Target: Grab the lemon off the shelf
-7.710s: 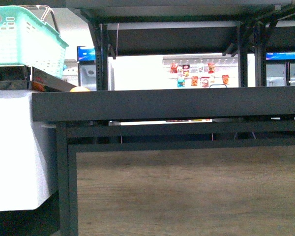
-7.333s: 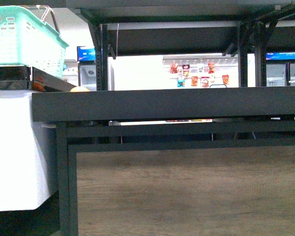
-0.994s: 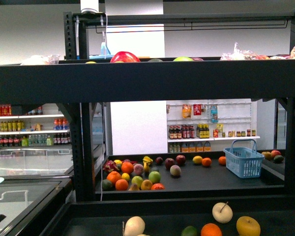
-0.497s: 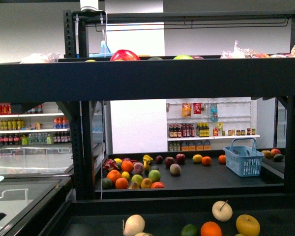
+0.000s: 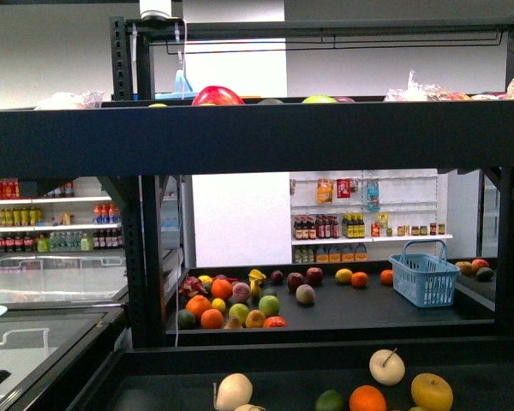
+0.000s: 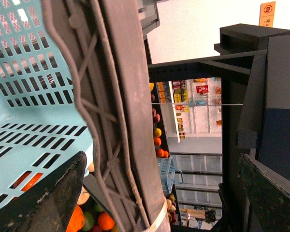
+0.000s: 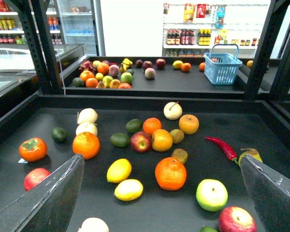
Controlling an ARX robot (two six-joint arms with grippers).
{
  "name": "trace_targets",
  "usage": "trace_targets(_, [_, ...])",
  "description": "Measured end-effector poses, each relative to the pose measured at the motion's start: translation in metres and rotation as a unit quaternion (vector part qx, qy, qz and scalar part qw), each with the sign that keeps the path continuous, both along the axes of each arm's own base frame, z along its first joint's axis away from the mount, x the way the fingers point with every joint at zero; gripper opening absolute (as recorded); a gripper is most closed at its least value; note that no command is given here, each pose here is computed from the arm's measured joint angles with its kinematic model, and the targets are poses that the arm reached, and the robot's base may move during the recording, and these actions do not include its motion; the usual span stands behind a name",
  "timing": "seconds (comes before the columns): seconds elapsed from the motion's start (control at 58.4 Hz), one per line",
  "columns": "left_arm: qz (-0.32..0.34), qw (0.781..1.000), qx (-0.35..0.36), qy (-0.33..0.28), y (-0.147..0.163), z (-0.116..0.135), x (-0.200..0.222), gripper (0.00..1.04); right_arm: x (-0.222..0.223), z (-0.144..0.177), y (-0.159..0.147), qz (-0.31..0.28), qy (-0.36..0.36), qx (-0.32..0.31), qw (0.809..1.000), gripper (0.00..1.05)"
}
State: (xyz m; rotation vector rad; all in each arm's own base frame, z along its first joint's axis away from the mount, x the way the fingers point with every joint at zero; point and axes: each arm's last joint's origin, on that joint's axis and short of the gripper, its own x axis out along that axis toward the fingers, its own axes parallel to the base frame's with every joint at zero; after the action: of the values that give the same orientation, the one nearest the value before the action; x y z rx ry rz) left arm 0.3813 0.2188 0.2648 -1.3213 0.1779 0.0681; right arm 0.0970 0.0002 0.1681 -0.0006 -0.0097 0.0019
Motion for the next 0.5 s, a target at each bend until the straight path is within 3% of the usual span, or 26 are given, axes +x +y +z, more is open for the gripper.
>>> trace_targets(0.24, [0.010,1.000,0.002,0.012,0.005,-0.005,0.009,0.95,0.000,0.000,0.000,0.000,0.000,0.000,1.000,0.97])
trace_targets(0.445, [0.024,0.999,0.006,0.020,0.009,-0.011,0.011,0.47,0.000,0.000,0.000,0.000,0.000,0.000,1.000,0.97])
trace_targets(0.497, [0.026,0.999,0.006,0.021,0.010,-0.011,0.011,0.39,0.000,0.000,0.000,0.000,0.000,0.000,1.000,0.97])
